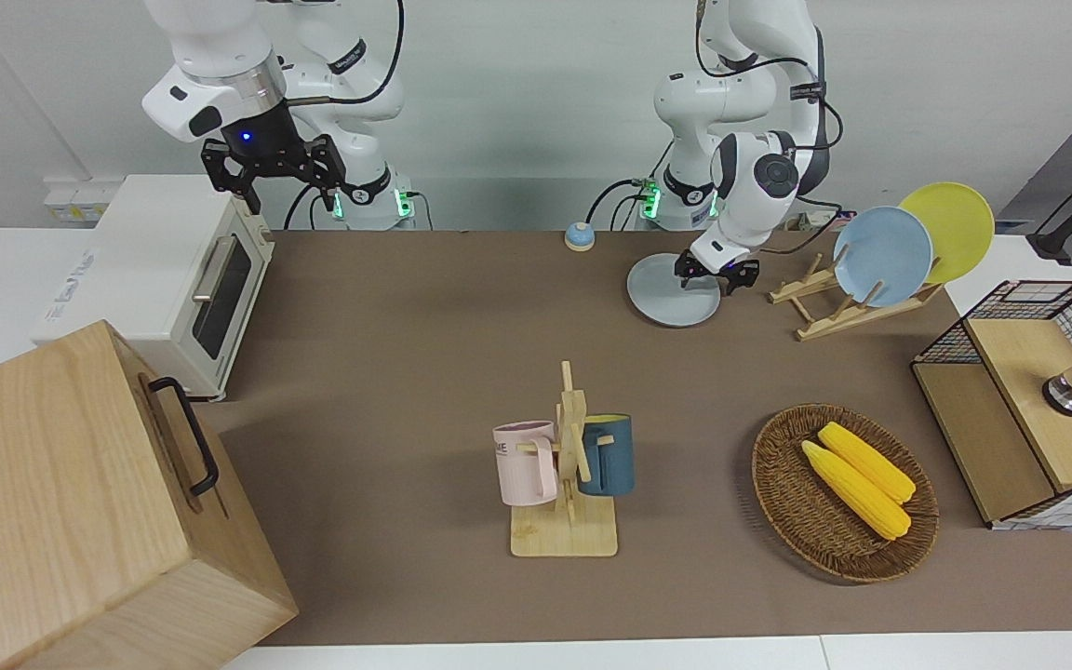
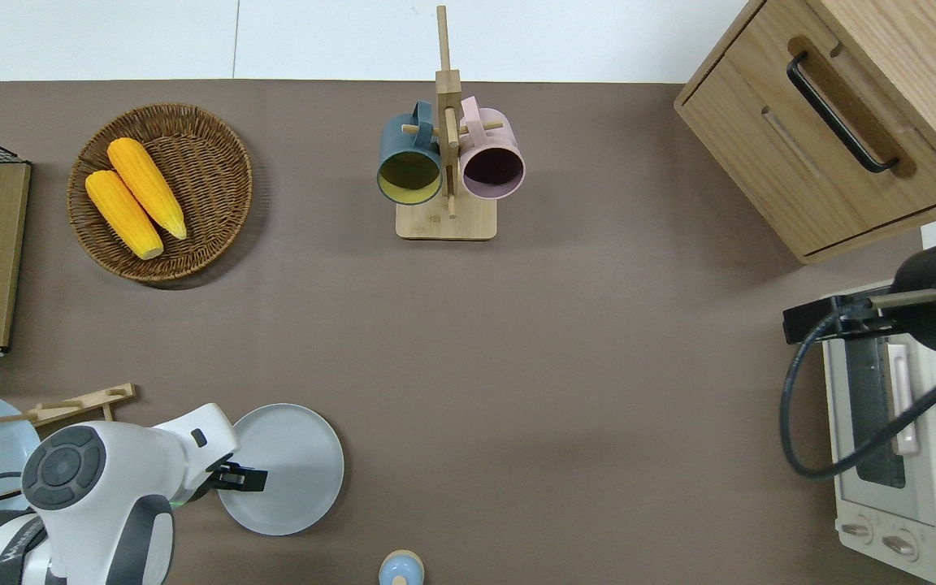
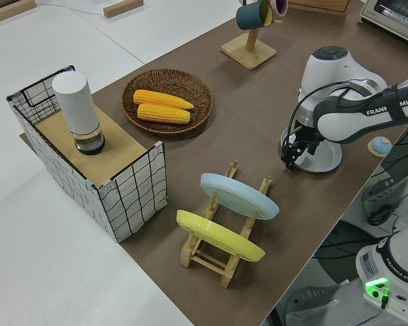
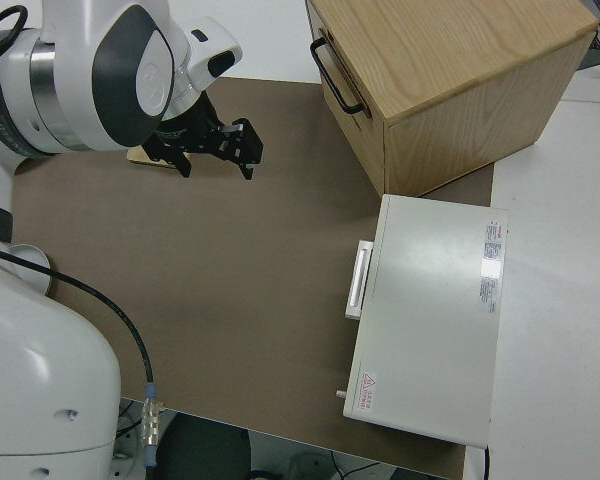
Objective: Pick gray plate from table and place it on lower plate rack with left arm
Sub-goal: 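Lower the left gripper onto the gray plate's rim and grasp it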
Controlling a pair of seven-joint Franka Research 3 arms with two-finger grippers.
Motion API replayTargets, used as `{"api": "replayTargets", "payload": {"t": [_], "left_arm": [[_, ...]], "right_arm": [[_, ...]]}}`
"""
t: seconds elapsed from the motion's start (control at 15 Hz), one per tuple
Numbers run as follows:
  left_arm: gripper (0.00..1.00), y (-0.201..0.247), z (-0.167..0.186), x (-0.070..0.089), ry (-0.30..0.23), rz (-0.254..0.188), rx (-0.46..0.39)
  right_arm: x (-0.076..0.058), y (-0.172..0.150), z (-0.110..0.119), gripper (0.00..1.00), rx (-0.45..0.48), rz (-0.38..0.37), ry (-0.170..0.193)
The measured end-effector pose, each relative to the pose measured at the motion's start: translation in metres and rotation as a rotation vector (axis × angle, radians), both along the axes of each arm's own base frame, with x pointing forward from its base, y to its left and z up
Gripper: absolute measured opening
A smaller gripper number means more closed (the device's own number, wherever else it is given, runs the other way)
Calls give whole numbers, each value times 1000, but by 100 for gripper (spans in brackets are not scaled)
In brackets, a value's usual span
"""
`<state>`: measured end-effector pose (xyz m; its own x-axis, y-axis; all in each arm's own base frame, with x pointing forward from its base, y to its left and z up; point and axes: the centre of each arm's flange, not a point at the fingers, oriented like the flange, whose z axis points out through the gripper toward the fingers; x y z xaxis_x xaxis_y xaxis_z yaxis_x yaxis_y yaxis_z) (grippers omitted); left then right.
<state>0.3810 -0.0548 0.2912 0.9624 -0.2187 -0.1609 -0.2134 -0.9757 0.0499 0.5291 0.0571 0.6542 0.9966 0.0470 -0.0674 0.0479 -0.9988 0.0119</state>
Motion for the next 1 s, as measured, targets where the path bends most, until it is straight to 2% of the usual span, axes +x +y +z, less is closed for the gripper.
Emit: {"api": "replayTargets", "payload": {"t": [0.27, 0.47, 0.6, 0.8, 1.0], "left_arm": [[95, -1, -7, 1, -2, 0, -2], [61, -1, -5, 2, -9, 1, -3], [43, 1, -4, 2, -10, 4, -4], [11, 1, -5, 2, -9, 4, -4], [10, 0, -5, 2, -9, 4, -4]], "right_arm": [[0, 0, 0, 99, 0, 0, 0], [0, 0, 0, 99, 0, 0, 0], [0, 0, 0, 99, 0, 0, 0], [0, 0, 0, 99, 0, 0, 0], [0, 0, 0, 99, 0, 0, 0]]}}
